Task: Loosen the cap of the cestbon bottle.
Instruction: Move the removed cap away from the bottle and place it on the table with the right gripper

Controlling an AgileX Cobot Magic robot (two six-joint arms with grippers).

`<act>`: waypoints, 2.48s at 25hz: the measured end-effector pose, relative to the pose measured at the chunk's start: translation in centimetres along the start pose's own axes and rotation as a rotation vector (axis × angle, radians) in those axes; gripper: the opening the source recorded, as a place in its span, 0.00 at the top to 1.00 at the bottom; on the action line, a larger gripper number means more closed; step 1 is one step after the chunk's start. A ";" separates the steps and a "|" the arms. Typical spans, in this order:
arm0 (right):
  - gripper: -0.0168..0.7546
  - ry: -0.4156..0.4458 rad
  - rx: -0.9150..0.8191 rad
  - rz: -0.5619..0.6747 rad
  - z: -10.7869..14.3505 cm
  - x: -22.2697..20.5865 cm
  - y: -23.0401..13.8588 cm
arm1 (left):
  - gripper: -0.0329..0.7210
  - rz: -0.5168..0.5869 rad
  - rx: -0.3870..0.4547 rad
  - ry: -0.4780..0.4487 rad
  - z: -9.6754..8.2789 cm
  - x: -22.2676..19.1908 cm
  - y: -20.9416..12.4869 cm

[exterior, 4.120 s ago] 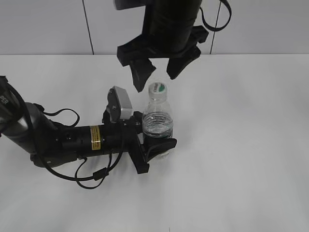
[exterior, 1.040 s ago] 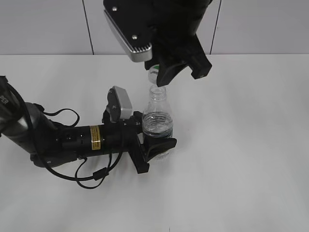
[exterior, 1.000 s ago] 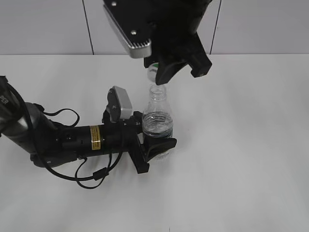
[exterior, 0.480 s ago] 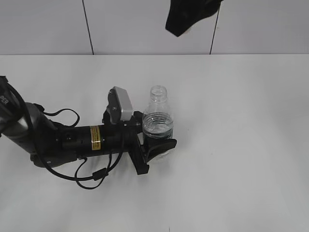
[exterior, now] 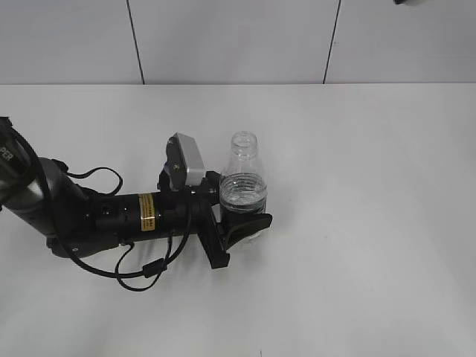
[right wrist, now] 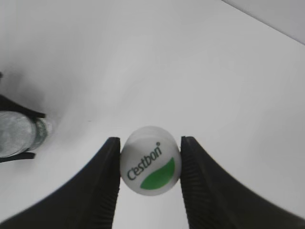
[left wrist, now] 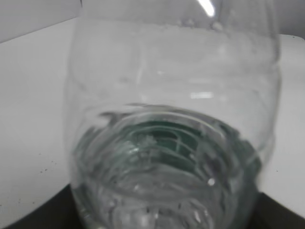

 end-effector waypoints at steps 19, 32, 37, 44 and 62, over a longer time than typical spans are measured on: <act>0.60 -0.031 -0.224 0.226 -6.2 -9.9 -11.8 | 0.41 0.000 0.000 0.001 0.0 0.0 0.0; 0.60 0.116 -0.340 0.288 -5.1 -20.9 -15.6 | 0.41 -0.001 -0.002 0.001 0.0 0.0 0.0; 0.60 0.114 -0.342 0.297 -5.0 -23.8 -16.5 | 0.41 -0.001 -0.002 0.001 0.0 0.0 0.0; 0.60 0.105 -0.330 0.309 -4.9 -25.7 -17.4 | 0.41 -0.001 -0.002 0.001 0.0 0.0 0.0; 0.33 0.089 -0.298 0.310 -5.1 -25.9 -17.5 | 0.41 -0.001 -0.003 0.001 0.0 0.0 0.0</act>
Point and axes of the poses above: a point on each arm's last joint axis where the gripper is mounted, x pointing back along that axis away from the gripper, z along the wrist's bending axis when the last joint is at zero, y = z × x, the point moved 6 cm from there along -x, pointing out along that axis toward the gripper, and after that the axes turned 6 degrees about x, right-handed, at the moved point
